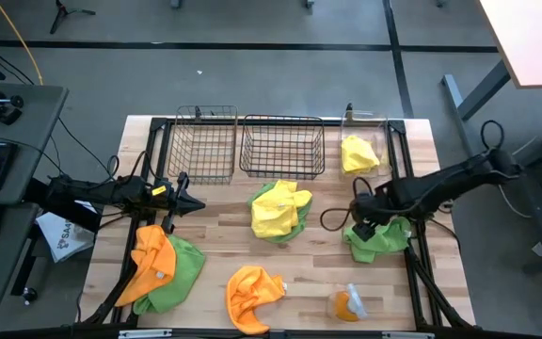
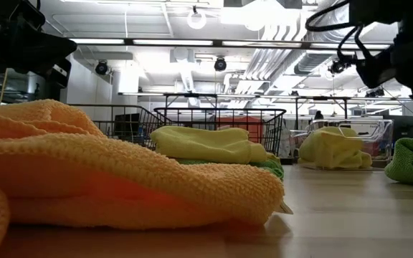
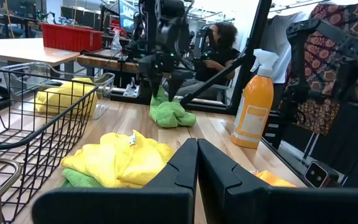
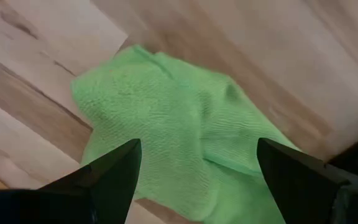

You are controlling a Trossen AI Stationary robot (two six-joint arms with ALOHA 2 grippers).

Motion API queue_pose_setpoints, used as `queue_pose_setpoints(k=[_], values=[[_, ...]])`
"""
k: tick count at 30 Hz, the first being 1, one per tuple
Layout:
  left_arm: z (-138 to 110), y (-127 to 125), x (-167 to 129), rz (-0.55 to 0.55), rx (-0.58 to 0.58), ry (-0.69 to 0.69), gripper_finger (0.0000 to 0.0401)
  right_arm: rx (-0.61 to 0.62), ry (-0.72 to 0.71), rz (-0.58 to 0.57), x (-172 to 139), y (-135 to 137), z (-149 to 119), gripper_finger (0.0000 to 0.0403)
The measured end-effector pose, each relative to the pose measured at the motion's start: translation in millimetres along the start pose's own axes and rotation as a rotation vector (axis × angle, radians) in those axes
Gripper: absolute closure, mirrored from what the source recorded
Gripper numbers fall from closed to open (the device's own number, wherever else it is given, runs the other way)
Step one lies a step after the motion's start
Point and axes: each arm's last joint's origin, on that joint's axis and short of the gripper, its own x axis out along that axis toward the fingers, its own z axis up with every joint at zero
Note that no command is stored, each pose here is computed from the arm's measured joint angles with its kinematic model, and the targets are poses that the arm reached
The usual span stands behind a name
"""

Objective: Sort microfiber towel by color & place in baskets
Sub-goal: Put the right green microfiber towel into the black wire basket

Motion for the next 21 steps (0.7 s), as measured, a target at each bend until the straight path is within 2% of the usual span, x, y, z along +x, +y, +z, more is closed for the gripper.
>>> queue_pose_setpoints(k=[4, 11, 16, 19, 21], values=[[-0.1, 0.0, 0.0, 0.0, 0.0, 0.0, 0.0401, -0.038, 0.017, -0.026, 12.0, 11.8, -0.5, 0.0087], [-0.1, 0.0, 0.0, 0.0, 0.0, 0.0, 0.0401, -0.05, 0.085, -0.161, 40.1, 23.6, 1.1, 0.0087], [0.0, 0.0, 0.0, 0.0, 0.0, 0.0, 0.0401, -0.083, 0.141, -0.194, 62.3, 32.9, 6.2, 0.0094], [-0.1, 0.0, 0.0, 0.0, 0.0, 0.0, 0.0401, -0.104, 0.174, -0.217, 72.4, 36.2, 8.3, 0.0132], [0.0, 0.0, 0.0, 0.0, 0.0, 0.0, 0.0401, -0.134, 0.187, -0.219, 75.7, 37.6, 9.1, 0.0186]])
